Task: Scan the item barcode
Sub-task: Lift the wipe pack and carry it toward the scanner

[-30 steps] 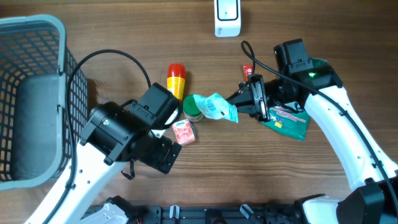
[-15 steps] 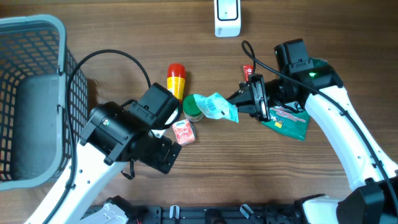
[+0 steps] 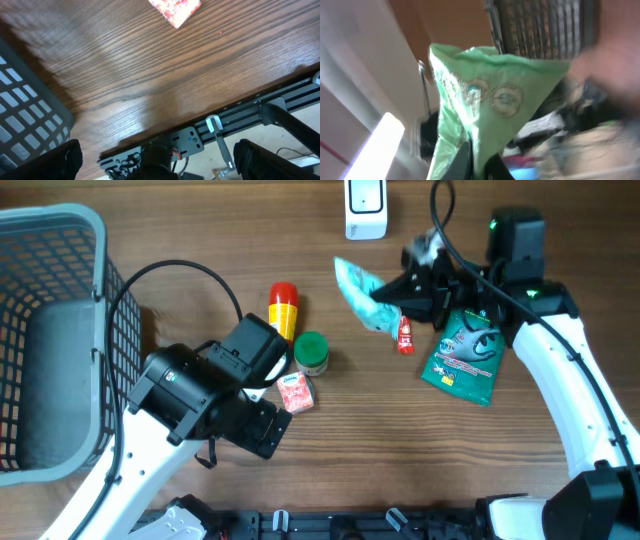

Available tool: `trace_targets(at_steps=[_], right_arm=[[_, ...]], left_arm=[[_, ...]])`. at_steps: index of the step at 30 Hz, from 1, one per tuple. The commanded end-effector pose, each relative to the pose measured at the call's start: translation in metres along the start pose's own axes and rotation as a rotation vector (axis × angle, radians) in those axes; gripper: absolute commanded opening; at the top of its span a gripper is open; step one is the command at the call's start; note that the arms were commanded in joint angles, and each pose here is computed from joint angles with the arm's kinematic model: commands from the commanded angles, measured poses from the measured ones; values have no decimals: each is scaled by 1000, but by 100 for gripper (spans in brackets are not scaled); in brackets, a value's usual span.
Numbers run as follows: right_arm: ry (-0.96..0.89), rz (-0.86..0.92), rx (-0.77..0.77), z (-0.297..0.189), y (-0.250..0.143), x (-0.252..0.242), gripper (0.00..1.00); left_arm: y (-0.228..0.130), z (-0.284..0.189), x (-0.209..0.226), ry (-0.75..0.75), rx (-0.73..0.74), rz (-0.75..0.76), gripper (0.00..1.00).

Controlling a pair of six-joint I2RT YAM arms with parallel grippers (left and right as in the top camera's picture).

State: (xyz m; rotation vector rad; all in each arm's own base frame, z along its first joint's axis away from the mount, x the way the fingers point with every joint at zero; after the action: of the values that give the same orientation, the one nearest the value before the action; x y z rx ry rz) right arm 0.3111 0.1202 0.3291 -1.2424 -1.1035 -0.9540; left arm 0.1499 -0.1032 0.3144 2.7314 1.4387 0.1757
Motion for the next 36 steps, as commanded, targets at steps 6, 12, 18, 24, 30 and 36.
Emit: trace_targets(at_steps=[6, 12, 18, 24, 30, 36], right_arm=[[97, -1555, 139, 25, -51, 59, 5], [166, -2363, 118, 26, -72, 77, 5], [195, -2861, 104, 24, -90, 102, 5], [205, -3027, 99, 22, -108, 112, 5], [209, -3068, 97, 22, -109, 113, 4], [231, -3192, 92, 22, -132, 120, 5]], left_arm=[[-1, -1, 0, -5, -8, -12, 100], [-1, -1, 0, -5, -8, -12, 100], [-1, -1, 0, -5, -8, -12, 100], [-1, -1, 0, -5, -8, -12, 100], [-1, -1, 0, -5, -8, -12, 100], [-1, -1, 0, -5, -8, -12, 100]])
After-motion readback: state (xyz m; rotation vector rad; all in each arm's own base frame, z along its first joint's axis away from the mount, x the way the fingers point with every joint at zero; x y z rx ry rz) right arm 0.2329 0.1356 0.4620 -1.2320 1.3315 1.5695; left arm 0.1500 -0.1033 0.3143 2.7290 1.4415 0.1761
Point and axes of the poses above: each gripper's point midway between its finger pads, its own z axis out along the fingers, its own x axis along the line the jaws close on, y = z × x, the point moved 9 cm from there along -z, back along the fingers, and after that the axes turned 7 degrees about z, right-handed, at the moved point
